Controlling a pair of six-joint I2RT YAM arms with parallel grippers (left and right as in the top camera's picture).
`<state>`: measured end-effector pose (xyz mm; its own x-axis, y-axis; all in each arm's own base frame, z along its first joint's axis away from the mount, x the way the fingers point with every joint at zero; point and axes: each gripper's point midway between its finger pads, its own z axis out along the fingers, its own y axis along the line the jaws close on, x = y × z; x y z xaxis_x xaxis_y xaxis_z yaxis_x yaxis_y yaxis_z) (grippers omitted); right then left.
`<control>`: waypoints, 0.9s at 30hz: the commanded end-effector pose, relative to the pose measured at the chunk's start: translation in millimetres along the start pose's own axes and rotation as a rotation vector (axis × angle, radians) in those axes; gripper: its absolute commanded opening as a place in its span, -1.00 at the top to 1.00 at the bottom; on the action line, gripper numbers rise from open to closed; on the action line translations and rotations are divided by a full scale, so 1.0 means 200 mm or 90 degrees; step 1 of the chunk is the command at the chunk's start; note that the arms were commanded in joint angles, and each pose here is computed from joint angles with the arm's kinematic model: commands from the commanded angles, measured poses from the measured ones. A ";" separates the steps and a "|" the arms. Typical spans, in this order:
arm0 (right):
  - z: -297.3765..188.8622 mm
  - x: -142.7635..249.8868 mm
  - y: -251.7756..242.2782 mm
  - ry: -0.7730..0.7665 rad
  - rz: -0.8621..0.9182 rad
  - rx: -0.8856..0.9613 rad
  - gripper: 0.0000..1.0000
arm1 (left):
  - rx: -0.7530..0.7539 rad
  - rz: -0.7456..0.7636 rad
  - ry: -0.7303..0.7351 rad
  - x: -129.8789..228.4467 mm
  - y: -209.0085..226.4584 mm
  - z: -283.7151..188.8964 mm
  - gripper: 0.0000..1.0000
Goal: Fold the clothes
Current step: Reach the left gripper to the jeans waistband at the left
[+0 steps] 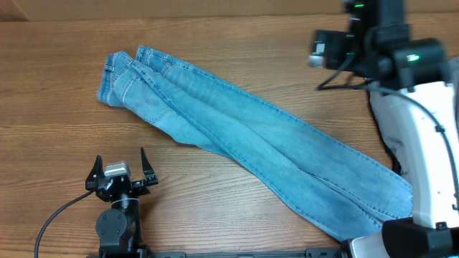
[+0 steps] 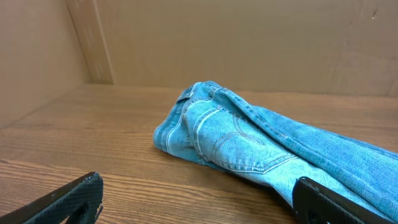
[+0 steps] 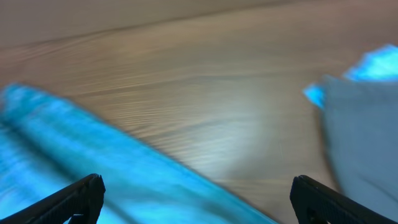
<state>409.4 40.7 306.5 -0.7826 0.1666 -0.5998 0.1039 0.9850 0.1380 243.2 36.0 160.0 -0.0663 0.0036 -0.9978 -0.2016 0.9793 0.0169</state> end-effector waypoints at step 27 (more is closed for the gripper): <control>-0.14 0.13 -0.92 0.055 0.268 0.150 -1.00 | 0.110 0.055 0.549 -0.95 -0.21 0.28 -1.00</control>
<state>351.3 -138.5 284.0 -0.6929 0.5623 -0.4514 0.5573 0.8148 0.1596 278.3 3.2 325.4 -0.7488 -0.0612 -0.6600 -0.0490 0.9981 -0.0370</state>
